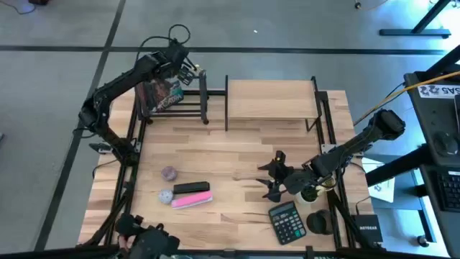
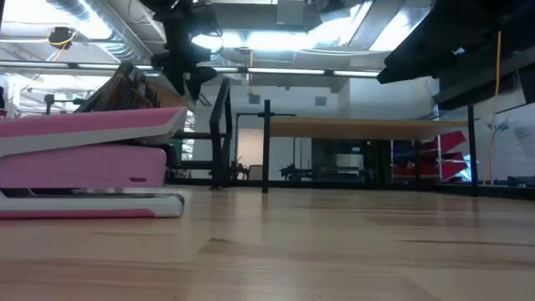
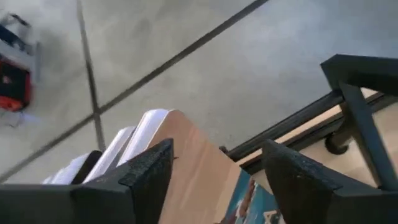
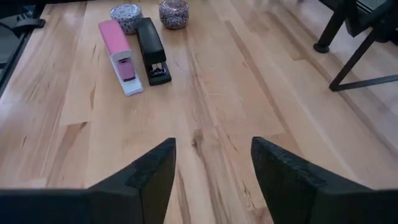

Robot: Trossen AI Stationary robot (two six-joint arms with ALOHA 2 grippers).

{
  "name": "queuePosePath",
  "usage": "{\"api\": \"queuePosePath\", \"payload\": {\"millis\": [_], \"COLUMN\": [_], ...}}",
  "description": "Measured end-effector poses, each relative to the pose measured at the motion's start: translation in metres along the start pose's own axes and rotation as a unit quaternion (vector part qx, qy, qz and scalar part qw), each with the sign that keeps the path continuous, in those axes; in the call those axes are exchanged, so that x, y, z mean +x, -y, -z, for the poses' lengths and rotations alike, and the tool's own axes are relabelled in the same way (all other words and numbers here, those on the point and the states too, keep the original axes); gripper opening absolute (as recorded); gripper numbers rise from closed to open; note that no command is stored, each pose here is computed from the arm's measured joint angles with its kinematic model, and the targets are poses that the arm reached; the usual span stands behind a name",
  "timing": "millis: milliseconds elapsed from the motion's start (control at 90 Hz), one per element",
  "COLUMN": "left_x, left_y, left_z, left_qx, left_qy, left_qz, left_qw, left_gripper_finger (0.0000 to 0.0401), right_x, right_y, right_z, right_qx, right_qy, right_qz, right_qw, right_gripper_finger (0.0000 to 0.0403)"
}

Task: Stock shelves
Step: Remove the brown book from the book holder

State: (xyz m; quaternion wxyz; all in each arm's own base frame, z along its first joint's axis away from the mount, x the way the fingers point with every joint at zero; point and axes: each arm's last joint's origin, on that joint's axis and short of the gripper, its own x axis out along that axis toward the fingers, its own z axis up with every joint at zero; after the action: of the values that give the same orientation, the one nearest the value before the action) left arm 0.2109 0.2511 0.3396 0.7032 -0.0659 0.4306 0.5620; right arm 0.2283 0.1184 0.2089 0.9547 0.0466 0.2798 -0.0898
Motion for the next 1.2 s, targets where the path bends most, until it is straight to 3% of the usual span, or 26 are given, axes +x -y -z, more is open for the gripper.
{"api": "queuePosePath", "payload": {"millis": [133, 422, 878, 1200], "left_x": [0.001, -0.003, 0.018, 0.018], "left_y": [-0.002, 0.002, -0.018, -0.017], "left_z": [0.0, -0.004, 0.009, 0.016], "left_qx": [0.016, 0.063, -0.014, -0.008], "left_qy": [-0.001, 0.02, -0.03, -0.062], "left_qz": [-0.004, -0.049, -0.018, 0.007], "left_qw": [1.0, 0.997, 0.999, 0.998], "left_gripper_finger": [0.0277, 0.0281, 0.0281, 0.0278], "right_x": [0.0, 0.0, 0.0, 0.0], "right_y": [0.0, 0.0, 0.0, 0.0], "right_z": [0.0, 0.0, 0.0, 0.0], "right_qx": [0.0, -0.01, -0.01, -0.009], "right_qy": [0.0, 0.001, -0.002, -0.001], "right_qz": [0.0, 0.0, -0.005, -0.005], "right_qw": [1.0, 1.0, 1.0, 1.0], "right_gripper_finger": [0.0195, 0.0195, 0.0195, 0.0195]}}
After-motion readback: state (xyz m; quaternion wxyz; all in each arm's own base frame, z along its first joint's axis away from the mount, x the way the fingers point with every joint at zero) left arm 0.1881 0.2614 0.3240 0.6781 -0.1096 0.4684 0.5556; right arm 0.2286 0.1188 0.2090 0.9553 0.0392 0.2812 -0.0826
